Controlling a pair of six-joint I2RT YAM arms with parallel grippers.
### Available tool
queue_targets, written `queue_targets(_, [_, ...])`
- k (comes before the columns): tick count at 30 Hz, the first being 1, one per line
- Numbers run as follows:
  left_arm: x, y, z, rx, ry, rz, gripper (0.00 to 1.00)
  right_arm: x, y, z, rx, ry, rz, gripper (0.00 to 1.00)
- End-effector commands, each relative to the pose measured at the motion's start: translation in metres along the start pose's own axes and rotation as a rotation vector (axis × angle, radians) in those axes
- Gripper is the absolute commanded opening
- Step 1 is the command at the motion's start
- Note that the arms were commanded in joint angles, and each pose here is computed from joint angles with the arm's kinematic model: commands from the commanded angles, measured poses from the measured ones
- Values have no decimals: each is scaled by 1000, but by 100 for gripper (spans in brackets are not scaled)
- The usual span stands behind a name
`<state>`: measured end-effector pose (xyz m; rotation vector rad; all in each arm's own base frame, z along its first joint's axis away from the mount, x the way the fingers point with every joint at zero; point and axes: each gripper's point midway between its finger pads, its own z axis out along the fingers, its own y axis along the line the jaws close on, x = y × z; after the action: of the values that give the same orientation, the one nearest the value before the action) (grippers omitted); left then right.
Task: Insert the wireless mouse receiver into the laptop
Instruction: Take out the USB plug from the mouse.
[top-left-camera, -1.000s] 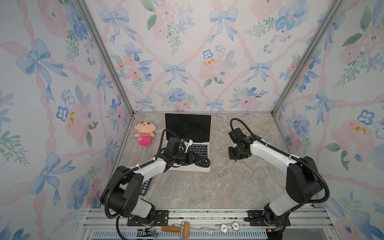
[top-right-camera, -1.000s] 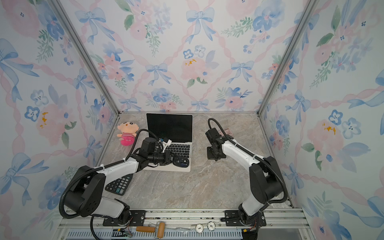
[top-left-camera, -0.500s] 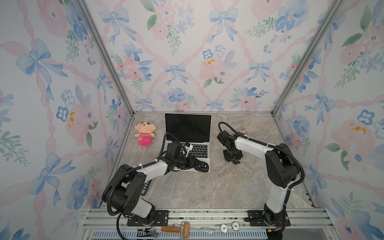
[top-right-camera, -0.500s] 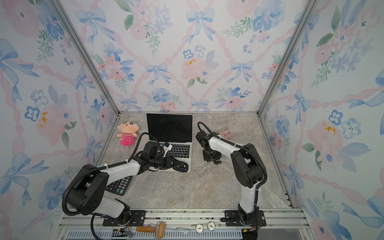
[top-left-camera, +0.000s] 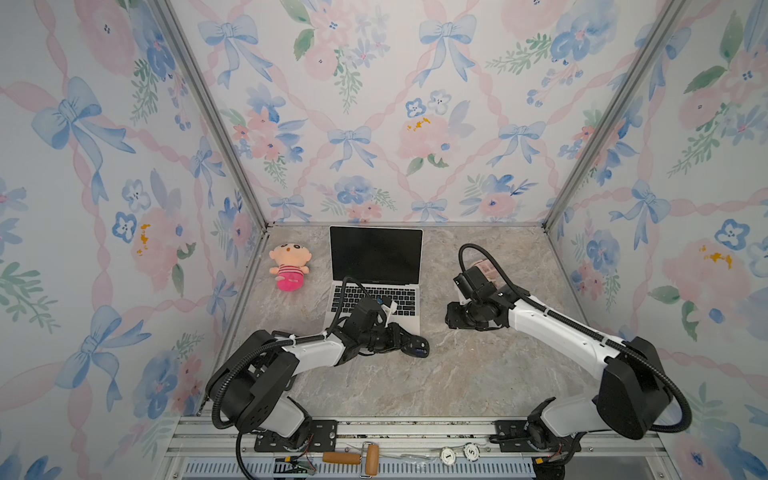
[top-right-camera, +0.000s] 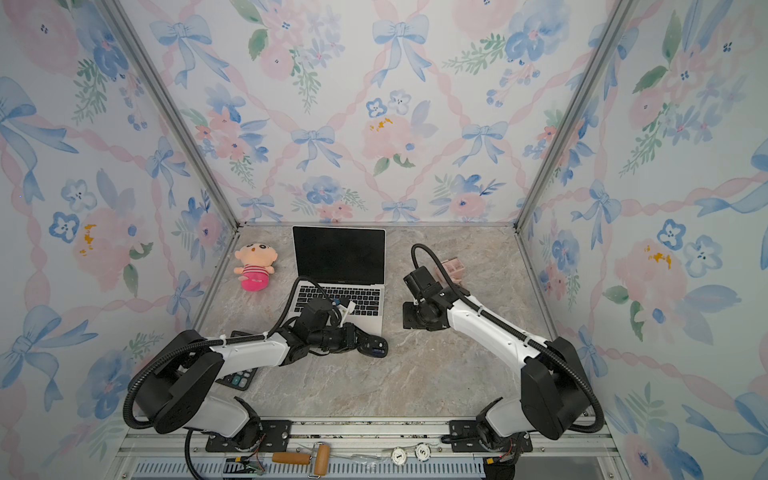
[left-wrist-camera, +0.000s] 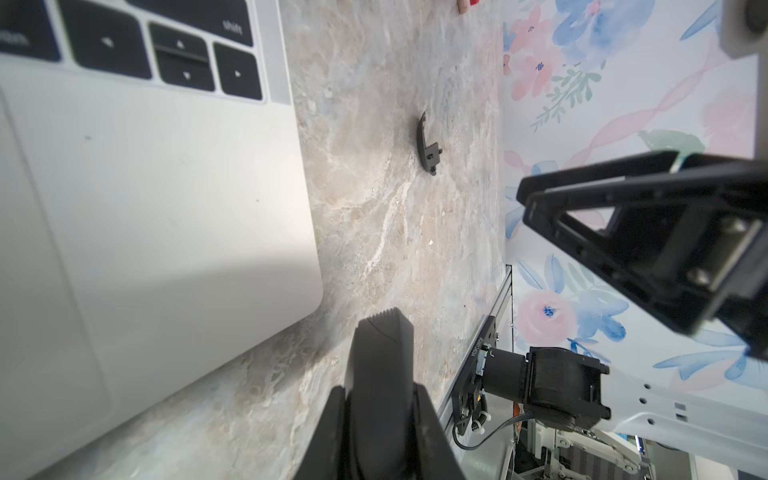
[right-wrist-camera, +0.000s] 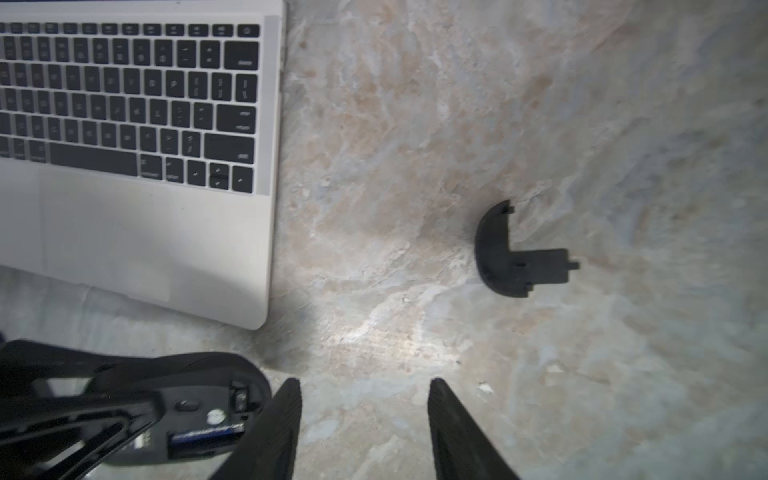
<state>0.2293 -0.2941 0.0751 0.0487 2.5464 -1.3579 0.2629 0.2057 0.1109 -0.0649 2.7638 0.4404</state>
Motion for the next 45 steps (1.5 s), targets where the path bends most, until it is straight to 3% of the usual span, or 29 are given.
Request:
queue_targets(1, [-6,-7,0,40,-59,-38,0,18,50,5,-262,12,85,54])
queue_targets(5, [4,-2,3,47,-31,-69,0,36,71,12,-358,41,117,56])
queue_targets(14, [13,11,3,18,-19,-89,0,51,76,37,-396,106,153,54])
queue_targets(45, [24,39,11,-42,22,-130,0,73,65,75,-336,179,196,56])
